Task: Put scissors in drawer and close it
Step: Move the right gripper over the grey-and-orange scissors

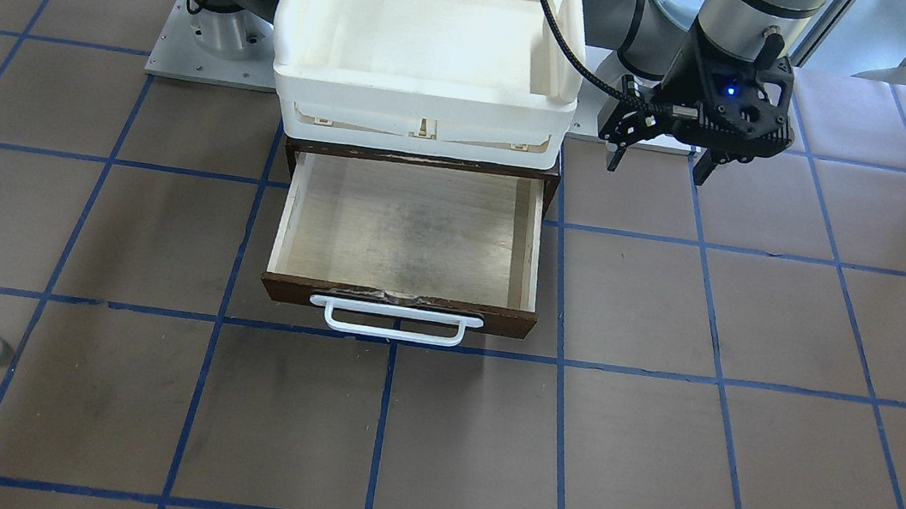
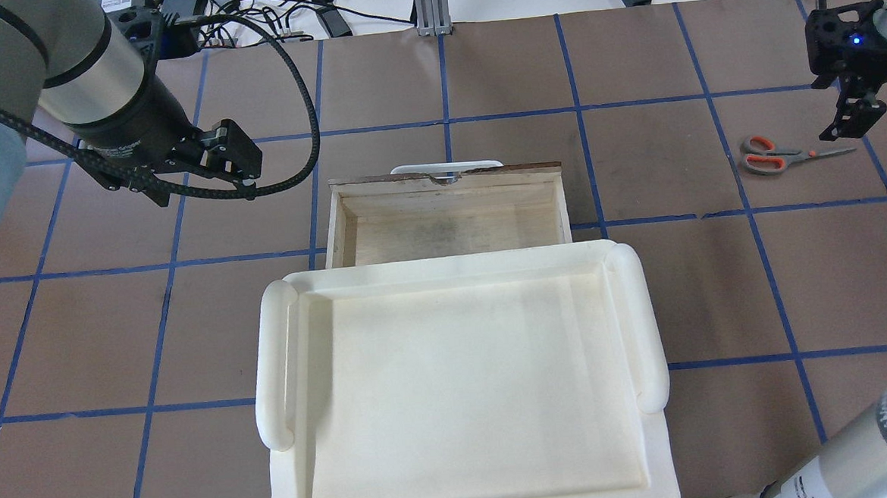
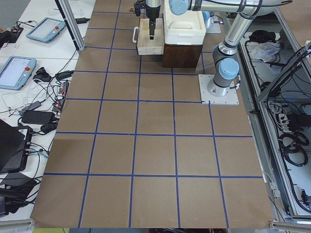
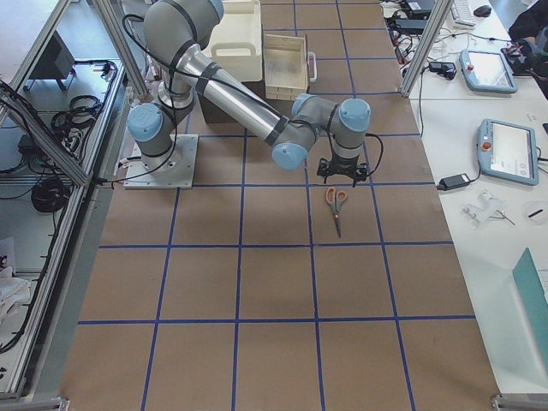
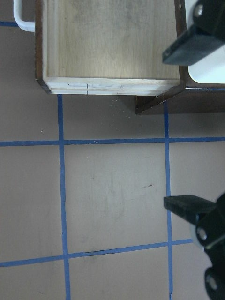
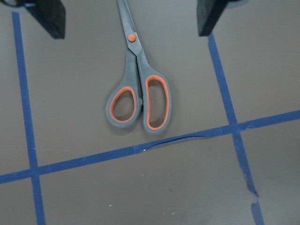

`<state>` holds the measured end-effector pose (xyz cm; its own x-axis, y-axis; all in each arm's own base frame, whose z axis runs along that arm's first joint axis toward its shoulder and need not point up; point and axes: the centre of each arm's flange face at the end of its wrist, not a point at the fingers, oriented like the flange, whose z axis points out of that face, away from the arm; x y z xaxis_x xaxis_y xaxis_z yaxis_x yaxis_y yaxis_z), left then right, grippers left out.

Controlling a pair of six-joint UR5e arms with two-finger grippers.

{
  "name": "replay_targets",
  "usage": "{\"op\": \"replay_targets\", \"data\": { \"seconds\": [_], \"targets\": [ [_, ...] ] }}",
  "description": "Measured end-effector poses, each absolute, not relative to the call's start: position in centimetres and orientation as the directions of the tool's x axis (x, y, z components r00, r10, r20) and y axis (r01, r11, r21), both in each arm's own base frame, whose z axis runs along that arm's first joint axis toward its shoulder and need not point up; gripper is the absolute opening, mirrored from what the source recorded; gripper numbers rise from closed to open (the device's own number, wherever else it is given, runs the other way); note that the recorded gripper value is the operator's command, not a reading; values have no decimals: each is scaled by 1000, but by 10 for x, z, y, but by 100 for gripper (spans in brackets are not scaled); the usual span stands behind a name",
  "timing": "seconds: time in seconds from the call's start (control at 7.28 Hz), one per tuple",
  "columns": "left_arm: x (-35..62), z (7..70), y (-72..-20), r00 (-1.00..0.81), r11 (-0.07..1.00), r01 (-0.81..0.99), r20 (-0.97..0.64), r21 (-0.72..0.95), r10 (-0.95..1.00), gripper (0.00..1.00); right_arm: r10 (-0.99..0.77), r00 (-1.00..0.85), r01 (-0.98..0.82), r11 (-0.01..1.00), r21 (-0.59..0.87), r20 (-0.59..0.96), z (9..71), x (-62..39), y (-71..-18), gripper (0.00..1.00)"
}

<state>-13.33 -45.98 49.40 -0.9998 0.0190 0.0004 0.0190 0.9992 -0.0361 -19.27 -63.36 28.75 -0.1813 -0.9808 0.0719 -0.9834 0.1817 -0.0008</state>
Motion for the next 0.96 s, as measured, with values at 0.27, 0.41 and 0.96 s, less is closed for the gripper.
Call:
{"op": "replay_targets", "data": {
  "seconds": [0.27,0.41,0.96],
  "targets": [
    [-133,494,-460,-1000,999,19,0,-36,19,100,-993,-79,-997,80,1,82,265,-202,-641,99],
    [-133,494,-460,-1000,999,19,0,-36,19,100,-996,-48,-999,48,-2,76,252,-206,-644,97],
    [-133,494,-460,-1000,999,19,0,-37,19,100,-999,-12,-1000,11,-16,32,215,-223,-643,96]
  ]
}}
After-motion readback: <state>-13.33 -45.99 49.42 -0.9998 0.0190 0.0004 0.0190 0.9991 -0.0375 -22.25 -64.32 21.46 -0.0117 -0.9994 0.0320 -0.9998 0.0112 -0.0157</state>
